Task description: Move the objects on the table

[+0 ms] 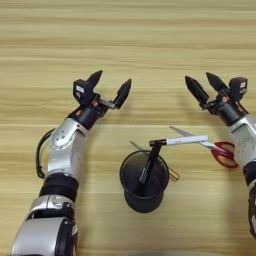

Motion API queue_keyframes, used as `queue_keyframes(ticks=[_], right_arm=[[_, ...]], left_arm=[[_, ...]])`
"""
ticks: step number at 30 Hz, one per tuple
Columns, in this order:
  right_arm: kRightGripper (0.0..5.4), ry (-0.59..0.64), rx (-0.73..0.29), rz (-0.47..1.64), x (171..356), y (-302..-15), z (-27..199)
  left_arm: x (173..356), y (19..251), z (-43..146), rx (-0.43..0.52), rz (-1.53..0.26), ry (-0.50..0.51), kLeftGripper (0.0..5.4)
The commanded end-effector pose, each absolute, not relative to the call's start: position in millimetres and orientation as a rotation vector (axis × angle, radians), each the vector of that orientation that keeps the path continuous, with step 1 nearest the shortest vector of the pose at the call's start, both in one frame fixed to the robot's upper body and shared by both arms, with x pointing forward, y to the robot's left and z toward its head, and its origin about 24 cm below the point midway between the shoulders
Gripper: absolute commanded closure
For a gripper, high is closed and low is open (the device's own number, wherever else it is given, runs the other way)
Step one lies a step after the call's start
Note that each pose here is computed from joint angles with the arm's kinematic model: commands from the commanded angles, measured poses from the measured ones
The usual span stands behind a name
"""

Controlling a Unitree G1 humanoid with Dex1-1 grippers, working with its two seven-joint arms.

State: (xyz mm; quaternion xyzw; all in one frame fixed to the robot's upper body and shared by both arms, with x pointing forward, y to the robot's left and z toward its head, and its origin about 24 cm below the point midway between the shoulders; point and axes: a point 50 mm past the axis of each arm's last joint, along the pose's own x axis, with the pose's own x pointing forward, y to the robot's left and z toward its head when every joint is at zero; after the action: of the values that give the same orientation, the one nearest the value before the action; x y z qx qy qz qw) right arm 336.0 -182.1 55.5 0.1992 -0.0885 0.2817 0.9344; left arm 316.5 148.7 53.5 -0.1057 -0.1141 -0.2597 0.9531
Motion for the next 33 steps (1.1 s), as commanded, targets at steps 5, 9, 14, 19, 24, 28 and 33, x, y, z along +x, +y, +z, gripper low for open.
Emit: queue_keyframes(ticks=[5, 9, 14, 19, 24, 28, 33], right_arm=[[0.0, -0.224, 0.393, 0.595, 336.3, -185, 63], [0.0, -0.228, 0.389, 0.601, 335.7, -185, 63], [0.0, -0.235, 0.38, 0.607, 334.9, -185, 64], [0.0, -0.245, 0.363, 0.608, 333.3, -187, 64], [0.0, -0.281, 0.308, 0.624, 328.2, -190, 68], [0.0, -0.324, 0.253, 0.685, 320.6, -190, 78], [0.0, -0.347, 0.166, 0.824, 303.2, -193, 95]], left_arm=[[320.3, 148, 60.5, -0.195, -0.531, -0.255, 0.01], [320.4, 148, 61.0, -0.192, -0.525, -0.261, 0.01], [321.2, 151, 62.6, -0.155, -0.469, -0.281, 0.01], [320.5, 152, 64.2, -0.048, -0.382, -0.319, 0.01], [317.6, 152, 64.5, 0.12, -0.254, -0.355, 0.01], [316.8, 156, 64.6, 0.145, -0.166, -0.355, 0.01], [307.6, 160, 56.8, 0.136, -0.121, -0.309, 0.01]])
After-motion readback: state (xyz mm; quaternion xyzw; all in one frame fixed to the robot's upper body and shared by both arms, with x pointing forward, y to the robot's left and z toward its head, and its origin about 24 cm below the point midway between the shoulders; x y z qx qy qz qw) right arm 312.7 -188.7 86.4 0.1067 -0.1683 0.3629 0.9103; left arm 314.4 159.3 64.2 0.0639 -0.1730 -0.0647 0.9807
